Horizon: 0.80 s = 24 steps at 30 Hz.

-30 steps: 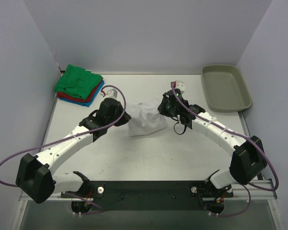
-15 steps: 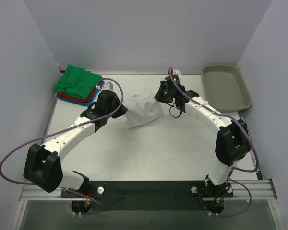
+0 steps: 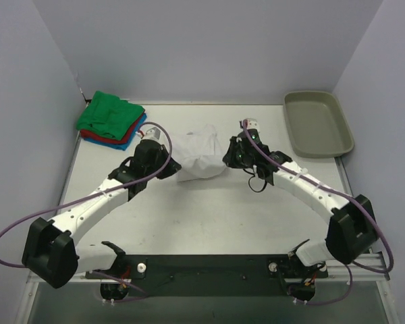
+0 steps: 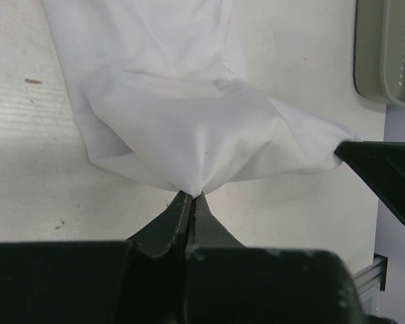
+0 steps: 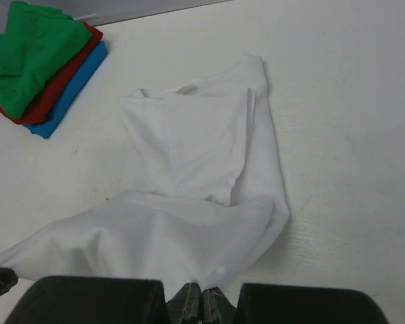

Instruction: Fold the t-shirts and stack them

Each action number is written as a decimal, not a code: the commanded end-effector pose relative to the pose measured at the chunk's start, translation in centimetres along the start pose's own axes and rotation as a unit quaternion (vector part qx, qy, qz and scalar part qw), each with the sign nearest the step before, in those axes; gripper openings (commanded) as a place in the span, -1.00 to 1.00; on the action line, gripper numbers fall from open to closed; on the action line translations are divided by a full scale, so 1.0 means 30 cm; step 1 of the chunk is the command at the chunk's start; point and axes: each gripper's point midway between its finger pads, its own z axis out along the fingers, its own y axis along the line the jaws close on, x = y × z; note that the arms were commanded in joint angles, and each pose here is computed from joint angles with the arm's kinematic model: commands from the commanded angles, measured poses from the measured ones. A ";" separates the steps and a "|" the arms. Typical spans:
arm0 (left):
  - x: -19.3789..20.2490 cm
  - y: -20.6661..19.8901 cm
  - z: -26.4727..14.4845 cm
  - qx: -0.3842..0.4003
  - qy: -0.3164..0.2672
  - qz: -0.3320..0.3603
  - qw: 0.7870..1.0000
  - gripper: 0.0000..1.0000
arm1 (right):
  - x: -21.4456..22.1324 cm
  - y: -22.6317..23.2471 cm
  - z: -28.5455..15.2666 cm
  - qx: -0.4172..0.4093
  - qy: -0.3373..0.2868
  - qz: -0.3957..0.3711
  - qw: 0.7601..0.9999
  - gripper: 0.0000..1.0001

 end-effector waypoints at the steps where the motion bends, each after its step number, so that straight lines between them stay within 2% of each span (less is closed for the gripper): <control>1: 0.110 -0.081 -0.105 0.049 0.018 0.018 0.998 -1.00 | 0.079 0.000 -0.133 0.014 -0.018 -0.046 0.999 -1.00; 3: 0.191 -0.110 -0.150 0.068 0.035 0.022 0.997 -1.00 | 0.173 -0.022 -0.178 0.024 -0.008 -0.058 0.998 -1.00; 5: 0.289 -0.063 -0.157 0.062 0.055 0.023 0.996 -1.00 | 0.221 -0.030 -0.218 0.015 -0.006 -0.042 0.999 -1.00; 6: 0.332 -0.079 -0.178 0.077 0.061 0.020 0.995 -1.00 | 0.320 -0.059 -0.220 0.021 0.018 -0.043 0.999 -1.00; 14: 0.650 0.094 -0.216 0.050 0.127 0.030 0.990 -1.00 | 0.617 -0.184 -0.312 0.063 0.034 -0.037 0.997 -1.00; 19: 0.724 0.148 -0.268 0.045 0.134 0.021 0.990 -1.00 | 0.700 -0.218 -0.363 0.067 0.029 -0.022 0.997 -1.00; 24: 0.747 0.162 -0.316 0.054 0.138 0.017 0.989 -1.00 | 0.723 -0.203 -0.423 0.064 0.015 -0.053 0.996 -1.00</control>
